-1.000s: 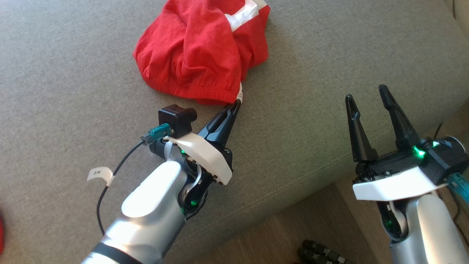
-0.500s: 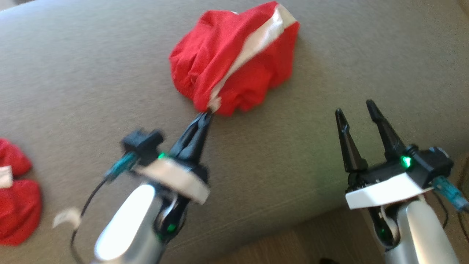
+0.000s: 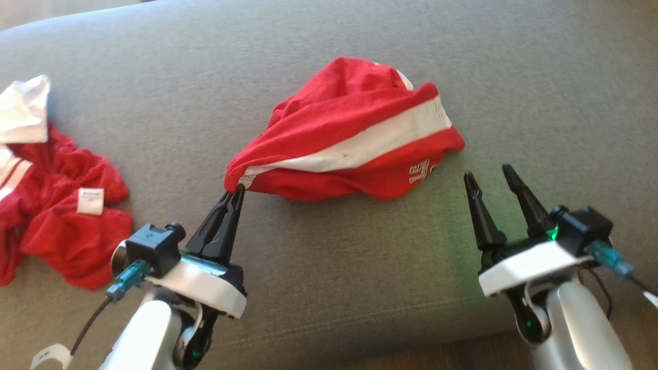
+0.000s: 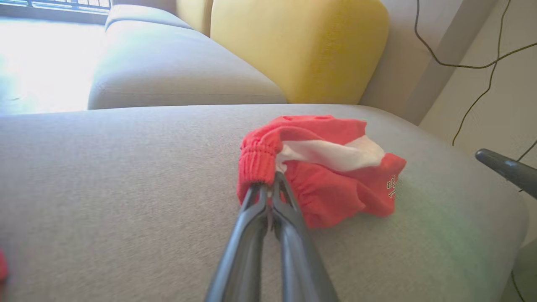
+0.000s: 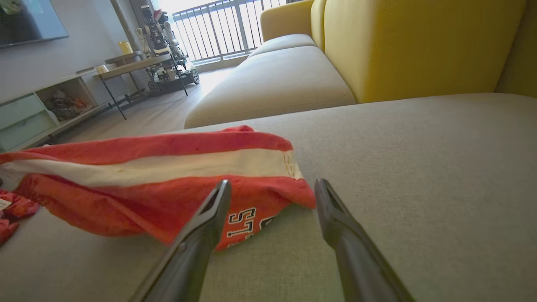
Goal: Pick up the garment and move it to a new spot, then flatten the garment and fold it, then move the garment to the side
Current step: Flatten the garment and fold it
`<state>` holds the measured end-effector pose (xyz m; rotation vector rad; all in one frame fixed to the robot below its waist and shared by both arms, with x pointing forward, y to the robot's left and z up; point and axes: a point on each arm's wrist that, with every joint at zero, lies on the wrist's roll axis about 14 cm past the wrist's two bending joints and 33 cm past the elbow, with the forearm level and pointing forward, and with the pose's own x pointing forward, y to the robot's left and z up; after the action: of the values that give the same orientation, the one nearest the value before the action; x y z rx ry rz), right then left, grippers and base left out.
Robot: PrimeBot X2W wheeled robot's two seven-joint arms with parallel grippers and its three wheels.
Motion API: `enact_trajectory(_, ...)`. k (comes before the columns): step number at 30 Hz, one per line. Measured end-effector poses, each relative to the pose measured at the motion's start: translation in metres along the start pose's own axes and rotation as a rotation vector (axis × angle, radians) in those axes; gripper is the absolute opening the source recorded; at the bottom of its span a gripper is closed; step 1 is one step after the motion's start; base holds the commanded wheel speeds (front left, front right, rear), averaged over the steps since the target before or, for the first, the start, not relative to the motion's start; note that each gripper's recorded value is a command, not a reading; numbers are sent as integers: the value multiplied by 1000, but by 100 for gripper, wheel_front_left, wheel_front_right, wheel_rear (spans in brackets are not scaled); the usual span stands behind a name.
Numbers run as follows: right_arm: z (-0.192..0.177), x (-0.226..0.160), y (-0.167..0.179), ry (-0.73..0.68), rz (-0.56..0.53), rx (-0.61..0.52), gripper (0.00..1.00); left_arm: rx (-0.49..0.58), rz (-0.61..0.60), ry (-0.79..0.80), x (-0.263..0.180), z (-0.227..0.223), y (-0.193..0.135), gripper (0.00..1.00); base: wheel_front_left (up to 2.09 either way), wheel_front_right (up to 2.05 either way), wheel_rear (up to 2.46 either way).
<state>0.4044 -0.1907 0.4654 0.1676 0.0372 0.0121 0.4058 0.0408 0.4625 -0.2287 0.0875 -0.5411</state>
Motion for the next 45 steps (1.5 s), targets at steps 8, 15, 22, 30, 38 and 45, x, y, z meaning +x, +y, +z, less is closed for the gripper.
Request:
enact_trajectory(8,-18,33,11,62,25,71,100,36,93,26,-12,-7,32,0,0,0,0)
enact_trajectory(15,-29,69,34,127,93,73,100,70,130,75,-18,-21,46,0,0,0,0)
enact_trajectory(22,-52,86,44,221,99,136,100,64,180,107,-25,-32,58,0,0,0,0)
enact_trajectory(30,-67,92,63,292,144,155,77,62,203,117,-26,-35,65,0,0,0,0)
enact_trajectory(38,-74,90,70,324,152,185,0,55,215,120,-27,-36,66,0,0,0,0)
enact_trajectory(45,-68,89,64,313,162,168,66,55,215,111,-26,-34,66,0,0,0,0)
